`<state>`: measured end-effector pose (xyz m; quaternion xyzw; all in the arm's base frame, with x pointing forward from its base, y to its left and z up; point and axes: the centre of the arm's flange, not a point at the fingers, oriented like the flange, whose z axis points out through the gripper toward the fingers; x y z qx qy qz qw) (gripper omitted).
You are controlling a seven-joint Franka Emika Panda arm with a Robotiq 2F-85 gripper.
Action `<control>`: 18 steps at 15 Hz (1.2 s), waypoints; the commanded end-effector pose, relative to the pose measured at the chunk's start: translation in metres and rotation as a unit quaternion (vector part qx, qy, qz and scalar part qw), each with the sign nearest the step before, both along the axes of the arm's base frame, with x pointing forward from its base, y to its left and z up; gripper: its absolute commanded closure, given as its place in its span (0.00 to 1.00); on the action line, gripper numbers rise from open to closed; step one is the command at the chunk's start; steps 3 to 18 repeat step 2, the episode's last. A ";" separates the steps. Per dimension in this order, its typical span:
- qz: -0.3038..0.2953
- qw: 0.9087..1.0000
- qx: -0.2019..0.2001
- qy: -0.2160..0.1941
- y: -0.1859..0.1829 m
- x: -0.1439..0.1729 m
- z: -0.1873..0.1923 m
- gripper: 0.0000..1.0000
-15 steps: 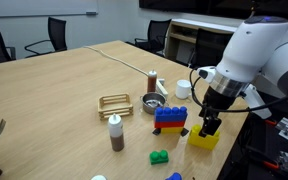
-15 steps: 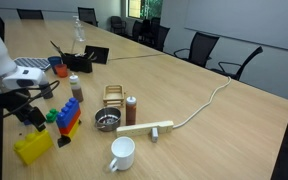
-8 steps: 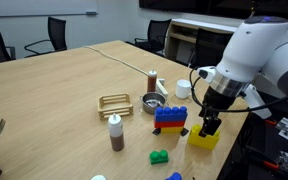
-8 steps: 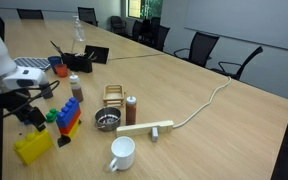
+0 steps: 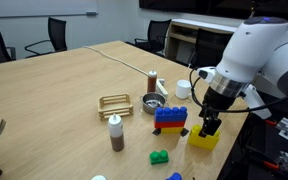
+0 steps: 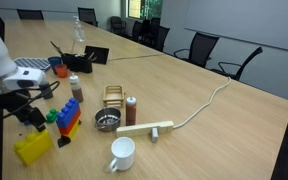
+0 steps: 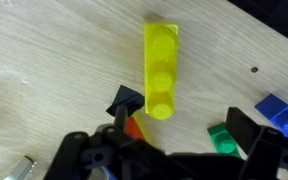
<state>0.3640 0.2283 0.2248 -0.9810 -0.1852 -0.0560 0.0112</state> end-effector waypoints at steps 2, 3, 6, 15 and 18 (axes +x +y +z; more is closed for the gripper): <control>0.000 1.000 0.000 0.000 0.000 0.000 0.000 0.00; 0.000 1.000 0.000 0.000 0.000 0.000 0.000 0.00; 0.000 1.000 0.000 0.000 0.000 0.000 0.000 0.00; 0.000 1.000 0.000 0.000 0.000 0.000 0.000 0.00; 0.000 1.000 0.000 0.000 0.000 0.000 0.000 0.00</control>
